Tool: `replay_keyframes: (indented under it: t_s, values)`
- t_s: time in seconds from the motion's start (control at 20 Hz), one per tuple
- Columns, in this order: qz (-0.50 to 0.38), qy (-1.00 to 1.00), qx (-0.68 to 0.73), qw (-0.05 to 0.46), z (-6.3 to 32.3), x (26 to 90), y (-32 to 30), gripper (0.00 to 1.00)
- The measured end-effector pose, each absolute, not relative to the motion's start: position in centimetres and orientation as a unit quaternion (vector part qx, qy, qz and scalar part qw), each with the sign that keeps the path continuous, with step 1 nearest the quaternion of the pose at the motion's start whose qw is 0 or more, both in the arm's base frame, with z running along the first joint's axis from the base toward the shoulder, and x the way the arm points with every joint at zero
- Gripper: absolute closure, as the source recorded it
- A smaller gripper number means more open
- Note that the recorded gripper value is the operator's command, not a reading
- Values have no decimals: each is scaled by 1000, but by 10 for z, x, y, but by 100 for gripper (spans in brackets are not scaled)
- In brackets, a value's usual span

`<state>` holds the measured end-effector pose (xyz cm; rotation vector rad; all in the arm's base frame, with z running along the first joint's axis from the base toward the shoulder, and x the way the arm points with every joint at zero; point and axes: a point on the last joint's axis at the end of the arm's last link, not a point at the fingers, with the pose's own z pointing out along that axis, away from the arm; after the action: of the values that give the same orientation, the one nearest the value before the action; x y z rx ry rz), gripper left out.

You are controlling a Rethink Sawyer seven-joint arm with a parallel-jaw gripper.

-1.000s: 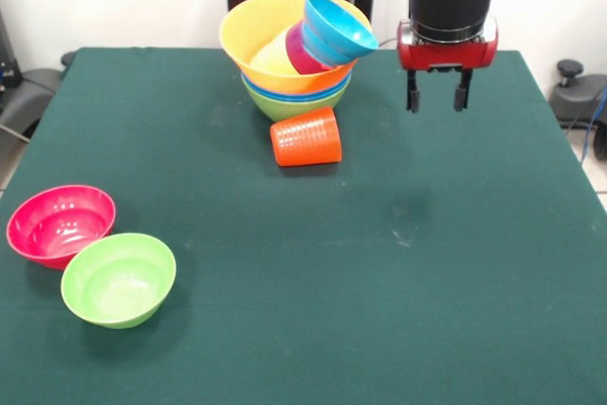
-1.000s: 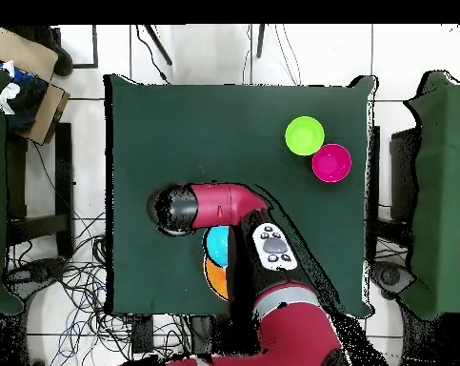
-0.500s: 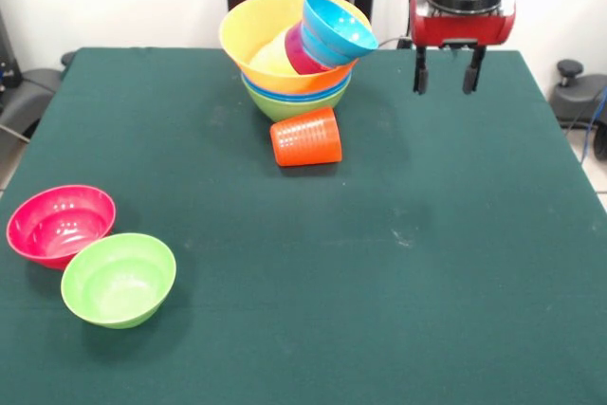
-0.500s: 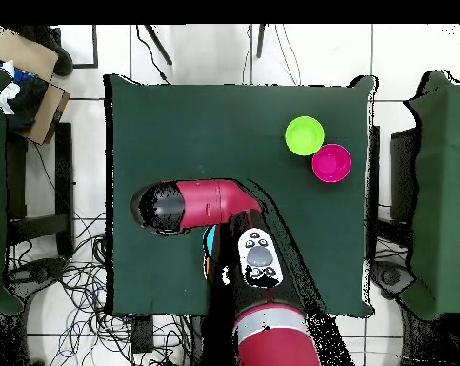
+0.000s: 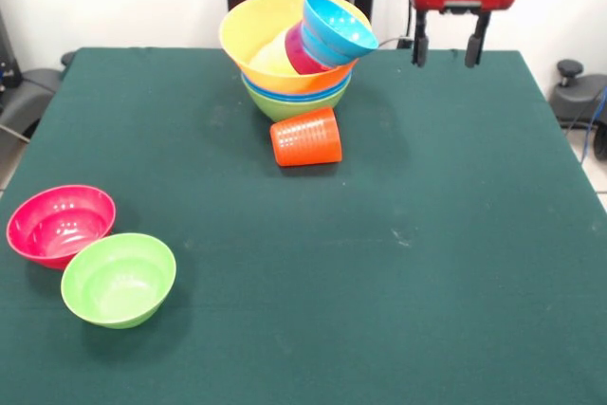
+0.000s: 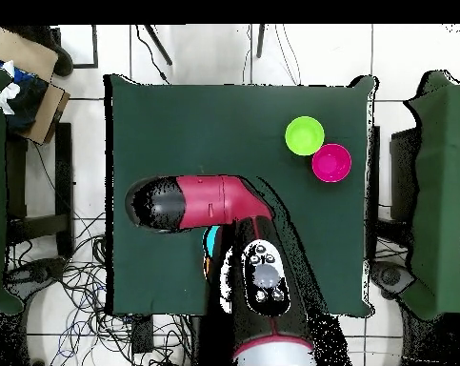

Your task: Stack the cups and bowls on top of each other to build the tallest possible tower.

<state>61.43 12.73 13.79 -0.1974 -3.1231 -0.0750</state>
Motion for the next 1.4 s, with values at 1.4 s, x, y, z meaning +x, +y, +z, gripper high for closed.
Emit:
replay_keyframes:
  t_s: [1.4]
  values:
    - [-19, -993, -117, 13, 187, 566, 88, 0]
